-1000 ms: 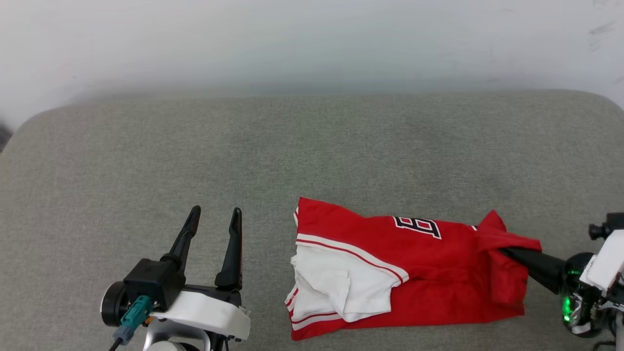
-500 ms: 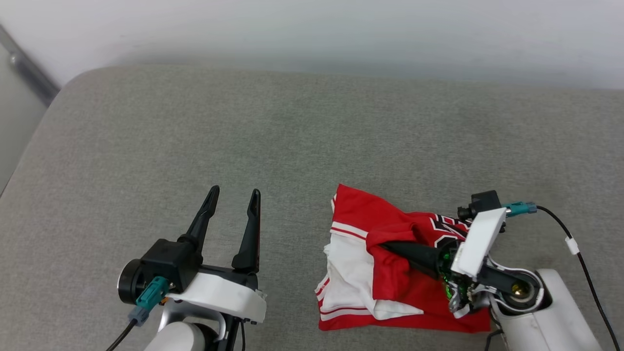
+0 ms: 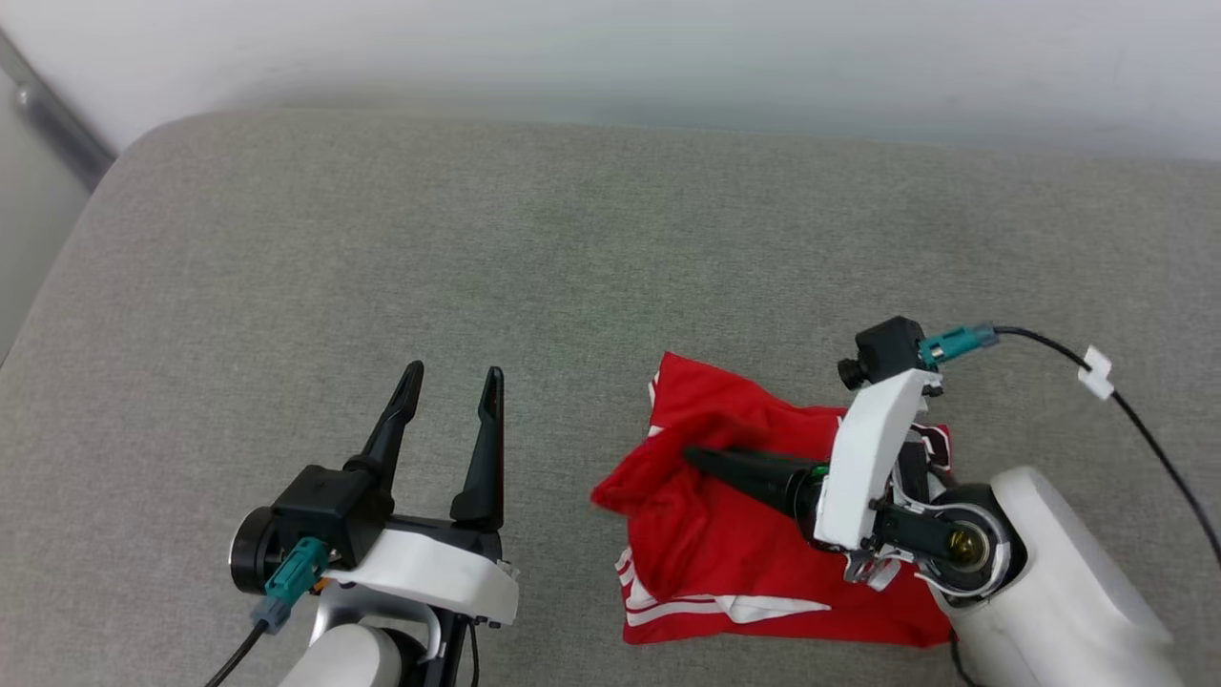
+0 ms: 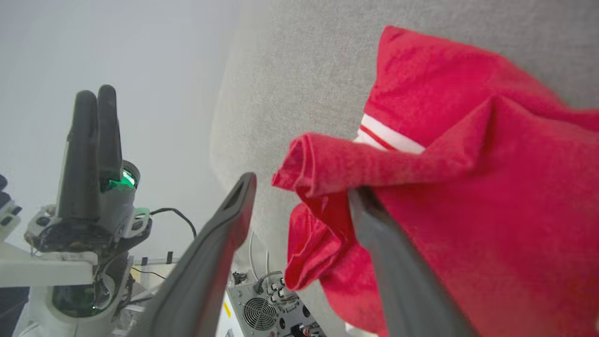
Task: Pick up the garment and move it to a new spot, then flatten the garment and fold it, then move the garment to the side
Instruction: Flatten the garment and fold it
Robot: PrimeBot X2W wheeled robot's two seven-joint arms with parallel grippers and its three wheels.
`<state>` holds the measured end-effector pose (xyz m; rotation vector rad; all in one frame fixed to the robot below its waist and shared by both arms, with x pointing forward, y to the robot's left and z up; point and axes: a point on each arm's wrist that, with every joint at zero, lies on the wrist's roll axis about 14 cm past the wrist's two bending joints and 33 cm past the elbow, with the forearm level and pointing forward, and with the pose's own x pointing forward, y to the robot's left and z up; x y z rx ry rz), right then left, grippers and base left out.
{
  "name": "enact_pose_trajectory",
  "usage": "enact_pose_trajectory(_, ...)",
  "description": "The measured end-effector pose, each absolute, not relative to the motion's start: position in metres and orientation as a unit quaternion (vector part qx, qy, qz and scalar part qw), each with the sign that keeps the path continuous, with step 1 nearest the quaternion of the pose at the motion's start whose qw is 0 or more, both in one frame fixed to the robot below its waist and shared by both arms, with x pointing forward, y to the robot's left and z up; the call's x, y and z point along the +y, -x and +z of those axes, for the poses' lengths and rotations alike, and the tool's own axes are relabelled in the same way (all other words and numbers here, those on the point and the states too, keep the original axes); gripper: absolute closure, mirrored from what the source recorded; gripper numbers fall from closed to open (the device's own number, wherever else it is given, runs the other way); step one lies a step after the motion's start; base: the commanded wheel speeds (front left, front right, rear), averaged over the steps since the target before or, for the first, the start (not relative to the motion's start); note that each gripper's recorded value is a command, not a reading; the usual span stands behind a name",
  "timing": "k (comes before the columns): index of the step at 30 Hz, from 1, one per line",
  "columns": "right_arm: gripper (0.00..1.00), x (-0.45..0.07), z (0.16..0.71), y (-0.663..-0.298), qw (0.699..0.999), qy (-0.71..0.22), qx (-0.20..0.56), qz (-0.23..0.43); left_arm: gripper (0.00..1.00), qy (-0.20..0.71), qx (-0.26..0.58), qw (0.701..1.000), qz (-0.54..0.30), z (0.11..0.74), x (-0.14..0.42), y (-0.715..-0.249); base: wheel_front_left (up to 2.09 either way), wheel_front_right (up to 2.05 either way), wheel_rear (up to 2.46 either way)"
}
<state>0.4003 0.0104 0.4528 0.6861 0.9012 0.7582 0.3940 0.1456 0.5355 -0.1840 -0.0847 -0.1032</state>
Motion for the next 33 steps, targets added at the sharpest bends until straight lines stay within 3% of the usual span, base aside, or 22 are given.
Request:
enact_pose_trajectory(4,0.00,-0.006,0.462,-0.404,0.830,-0.204,0.374,0.360,0.00,0.094,-0.045,0.993,-0.058,0.538,0.141,-0.395,0.00,0.00,0.00)
enact_pose_trajectory(9,0.00,-0.065,0.471,-0.425,0.904,-0.061,0.295,0.304,0.00,0.091,-0.045,0.993,-0.061,0.538,0.137,-0.395,0.00,0.00,0.00)
enact_pose_trajectory(17,0.00,-0.180,0.499,-0.434,0.972,-0.021,0.182,0.148,0.00,0.093,-0.043,0.993,-0.058,0.536,0.138,-0.397,0.00,0.00,0.00)
enact_pose_trajectory(24,0.00,-0.238,0.542,-0.410,0.997,-0.039,0.048,0.046,0.00,0.089,-0.037,0.994,-0.043,0.532,0.146,-0.393,0.00,0.00,0.00)
enact_pose_trajectory(30,0.00,-0.234,0.563,-0.385,0.998,-0.049,-0.030,0.031,0.00,0.090,-0.028,0.995,-0.023,0.526,0.156,-0.385,0.00,0.00,0.00)
enact_pose_trajectory(33,0.00,-0.227,0.561,-0.371,0.998,-0.048,-0.035,0.033,0.00,0.090,-0.025,0.996,-0.017,0.523,0.161,-0.378,0.00,0.00,0.00)
